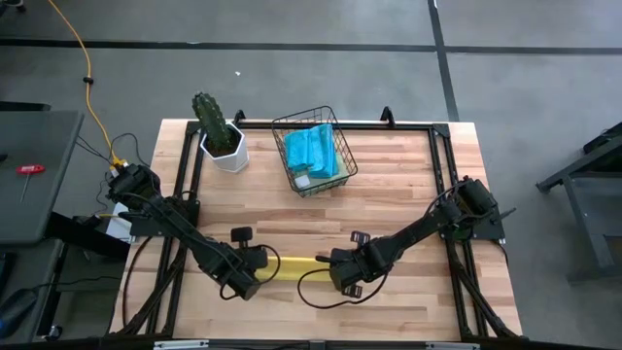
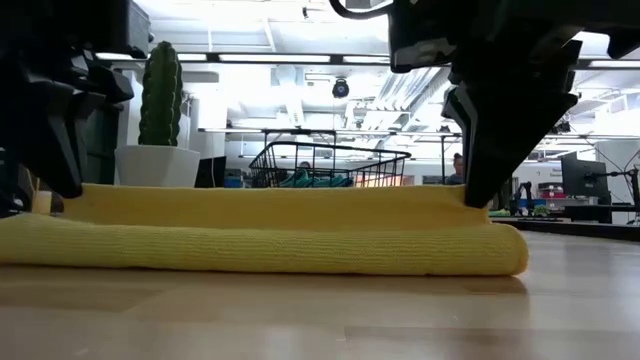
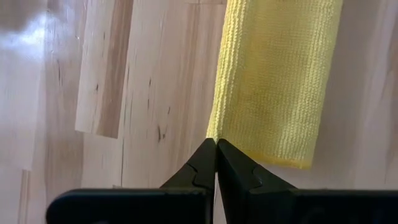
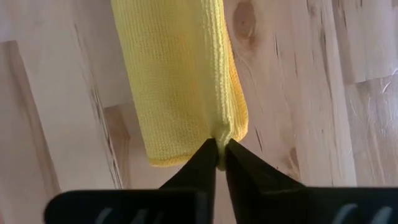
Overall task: Fold microfiber towels
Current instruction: Fold the yellow microfiber cloth
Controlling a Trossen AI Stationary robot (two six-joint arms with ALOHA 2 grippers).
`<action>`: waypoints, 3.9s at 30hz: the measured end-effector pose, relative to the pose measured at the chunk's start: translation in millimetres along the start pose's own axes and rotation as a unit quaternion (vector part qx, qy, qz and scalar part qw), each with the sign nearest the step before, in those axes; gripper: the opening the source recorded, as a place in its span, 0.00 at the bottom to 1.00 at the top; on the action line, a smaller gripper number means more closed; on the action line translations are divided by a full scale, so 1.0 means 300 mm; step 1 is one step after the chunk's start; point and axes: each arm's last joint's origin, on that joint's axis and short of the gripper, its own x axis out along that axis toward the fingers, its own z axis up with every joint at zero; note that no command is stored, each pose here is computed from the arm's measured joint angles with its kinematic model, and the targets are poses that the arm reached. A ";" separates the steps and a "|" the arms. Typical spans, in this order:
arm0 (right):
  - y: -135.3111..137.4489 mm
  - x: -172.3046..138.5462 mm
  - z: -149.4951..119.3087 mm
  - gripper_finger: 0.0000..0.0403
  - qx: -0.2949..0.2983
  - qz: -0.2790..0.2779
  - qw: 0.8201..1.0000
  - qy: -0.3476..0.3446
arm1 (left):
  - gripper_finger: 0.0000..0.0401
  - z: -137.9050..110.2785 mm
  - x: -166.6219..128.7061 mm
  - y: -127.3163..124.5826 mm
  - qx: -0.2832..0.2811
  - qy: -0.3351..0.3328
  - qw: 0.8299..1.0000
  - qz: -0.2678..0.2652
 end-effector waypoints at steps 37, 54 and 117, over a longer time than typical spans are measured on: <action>-0.119 -0.064 -0.295 0.56 0.139 -0.026 0.986 -0.089 | 0.26 -0.134 -0.194 0.038 0.030 -0.093 0.995 -0.031; -0.146 0.084 -0.214 0.56 0.412 0.187 0.875 -0.172 | 0.01 -0.362 -0.046 0.142 -0.159 -0.159 0.943 -0.245; -0.243 -0.040 -0.288 0.00 0.320 -0.076 0.943 -0.055 | 0.00 -0.065 0.059 0.143 -0.035 -0.282 0.941 -0.184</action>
